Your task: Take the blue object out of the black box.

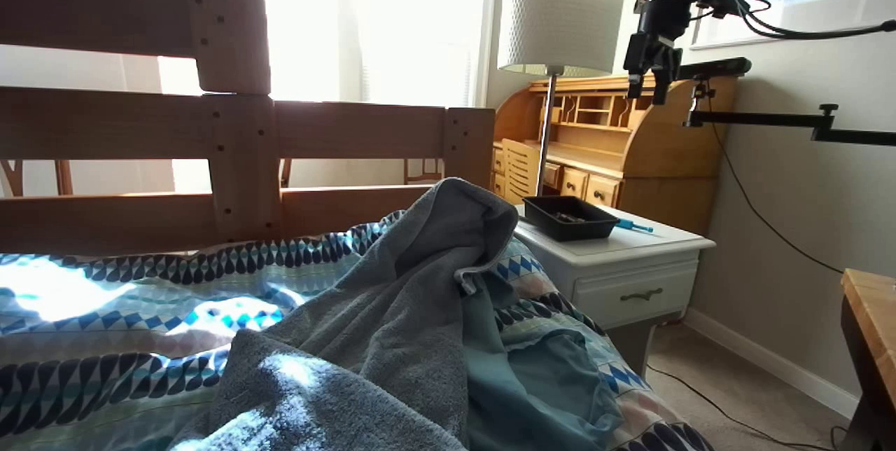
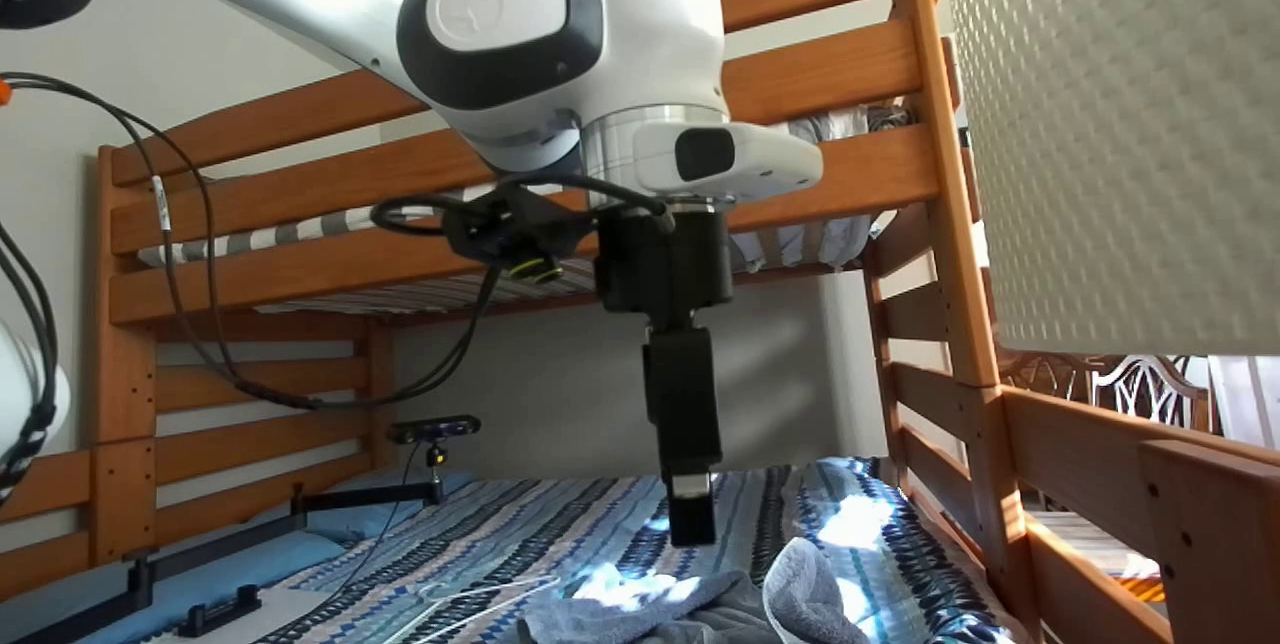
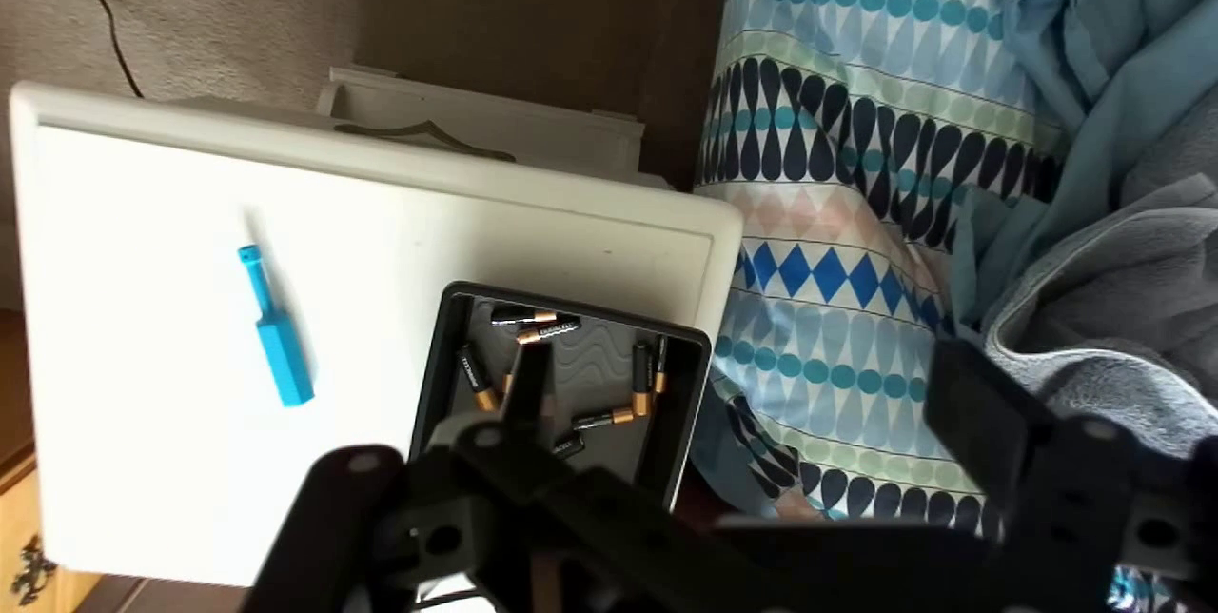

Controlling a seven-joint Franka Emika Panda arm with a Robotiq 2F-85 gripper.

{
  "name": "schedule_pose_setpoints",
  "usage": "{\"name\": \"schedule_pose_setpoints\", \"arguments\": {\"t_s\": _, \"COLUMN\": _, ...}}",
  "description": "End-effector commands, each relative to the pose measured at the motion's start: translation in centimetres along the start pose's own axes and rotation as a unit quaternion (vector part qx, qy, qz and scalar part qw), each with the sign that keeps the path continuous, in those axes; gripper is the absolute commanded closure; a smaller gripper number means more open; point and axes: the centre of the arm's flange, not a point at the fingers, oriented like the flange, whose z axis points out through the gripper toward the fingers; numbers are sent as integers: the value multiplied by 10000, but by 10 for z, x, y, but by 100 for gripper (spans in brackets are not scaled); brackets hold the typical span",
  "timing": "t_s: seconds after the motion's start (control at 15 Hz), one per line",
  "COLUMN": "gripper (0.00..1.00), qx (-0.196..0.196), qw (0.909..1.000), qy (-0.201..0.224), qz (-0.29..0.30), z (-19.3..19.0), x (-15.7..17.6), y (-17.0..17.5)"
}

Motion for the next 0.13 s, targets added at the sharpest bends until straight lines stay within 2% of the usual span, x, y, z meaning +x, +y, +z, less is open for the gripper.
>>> {"name": "schedule_pose_setpoints", "arguments": {"t_s": 0.0, "gripper": 0, "qx": 0, "qw": 10000, "qy": 0, "qz": 0, "z": 0, "x": 0, "y": 0}}
{"name": "schedule_pose_setpoints", "arguments": {"t_s": 0.07, "gripper": 0, "qx": 0, "qw": 10000, "qy": 0, "qz": 0, "z": 0, "x": 0, "y": 0}}
